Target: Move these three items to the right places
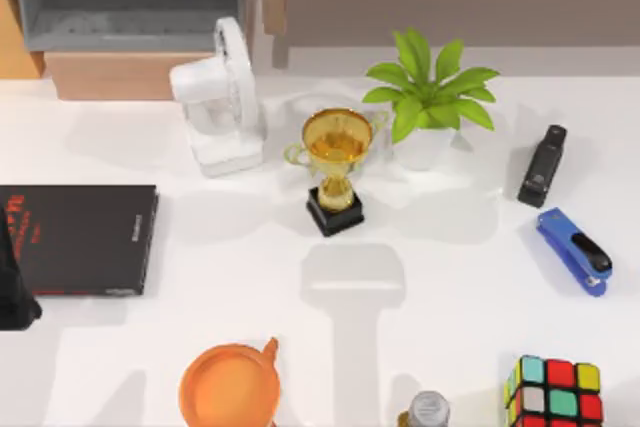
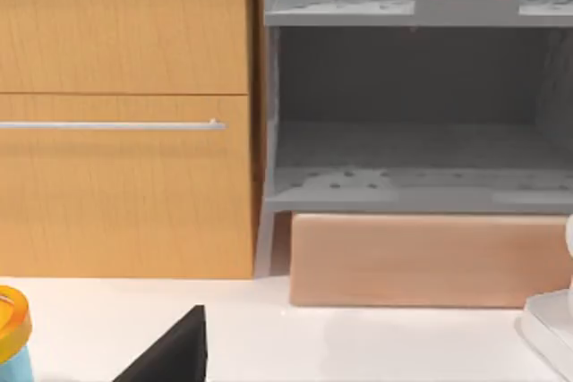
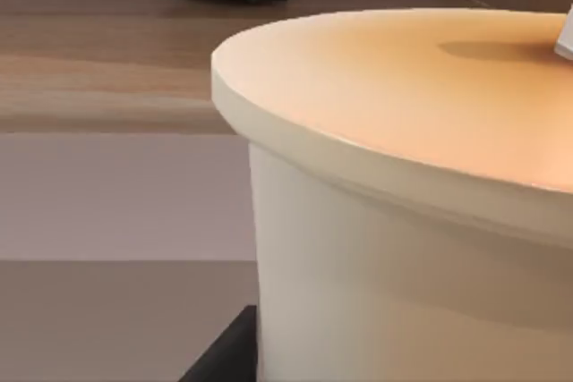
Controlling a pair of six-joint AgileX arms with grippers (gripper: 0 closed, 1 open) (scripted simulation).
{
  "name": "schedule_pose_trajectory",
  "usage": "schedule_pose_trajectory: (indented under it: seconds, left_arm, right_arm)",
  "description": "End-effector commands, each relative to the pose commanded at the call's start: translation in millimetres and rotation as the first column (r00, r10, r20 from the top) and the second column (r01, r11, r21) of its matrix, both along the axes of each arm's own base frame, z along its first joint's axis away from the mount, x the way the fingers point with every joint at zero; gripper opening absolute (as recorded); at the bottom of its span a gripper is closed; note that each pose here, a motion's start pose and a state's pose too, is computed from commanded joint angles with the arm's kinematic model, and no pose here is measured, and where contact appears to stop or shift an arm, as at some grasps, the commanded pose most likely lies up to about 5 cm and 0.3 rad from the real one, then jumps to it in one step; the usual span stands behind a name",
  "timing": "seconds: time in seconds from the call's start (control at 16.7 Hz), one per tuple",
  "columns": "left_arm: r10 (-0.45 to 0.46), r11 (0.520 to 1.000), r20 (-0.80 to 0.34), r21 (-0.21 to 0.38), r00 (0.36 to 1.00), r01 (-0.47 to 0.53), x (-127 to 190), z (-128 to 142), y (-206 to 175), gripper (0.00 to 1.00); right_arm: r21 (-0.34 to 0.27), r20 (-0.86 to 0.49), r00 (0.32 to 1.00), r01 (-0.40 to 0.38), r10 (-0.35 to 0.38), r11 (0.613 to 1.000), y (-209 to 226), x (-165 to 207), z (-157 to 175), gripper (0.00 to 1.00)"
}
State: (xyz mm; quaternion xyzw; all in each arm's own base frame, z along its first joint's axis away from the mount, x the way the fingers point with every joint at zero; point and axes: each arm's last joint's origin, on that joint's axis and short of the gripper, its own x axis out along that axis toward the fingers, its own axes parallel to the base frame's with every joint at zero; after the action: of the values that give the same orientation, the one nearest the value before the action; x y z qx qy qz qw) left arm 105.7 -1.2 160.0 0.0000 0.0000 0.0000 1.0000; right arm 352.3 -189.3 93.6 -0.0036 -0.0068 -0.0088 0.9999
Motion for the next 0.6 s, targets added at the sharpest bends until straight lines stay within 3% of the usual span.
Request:
schedule_pose_trajectory:
  seconds: [0.48, 0.6]
  left_arm:
    - [0.000, 1.000, 0.000, 0.000, 1.000, 0.000, 0.0, 0.0, 0.0, 1.00]
    - [0.000, 1.000, 0.000, 0.000, 1.000, 0.000, 0.0, 0.0, 0.0, 1.00]
  right_arm:
    - [0.000, 0.000, 1.000, 0.000, 0.000, 1.000, 0.0, 0.0, 0.0, 0.98]
    - [0.000, 0.000, 1.000, 0.000, 0.000, 1.000, 0.0, 0.0, 0.0, 1.00]
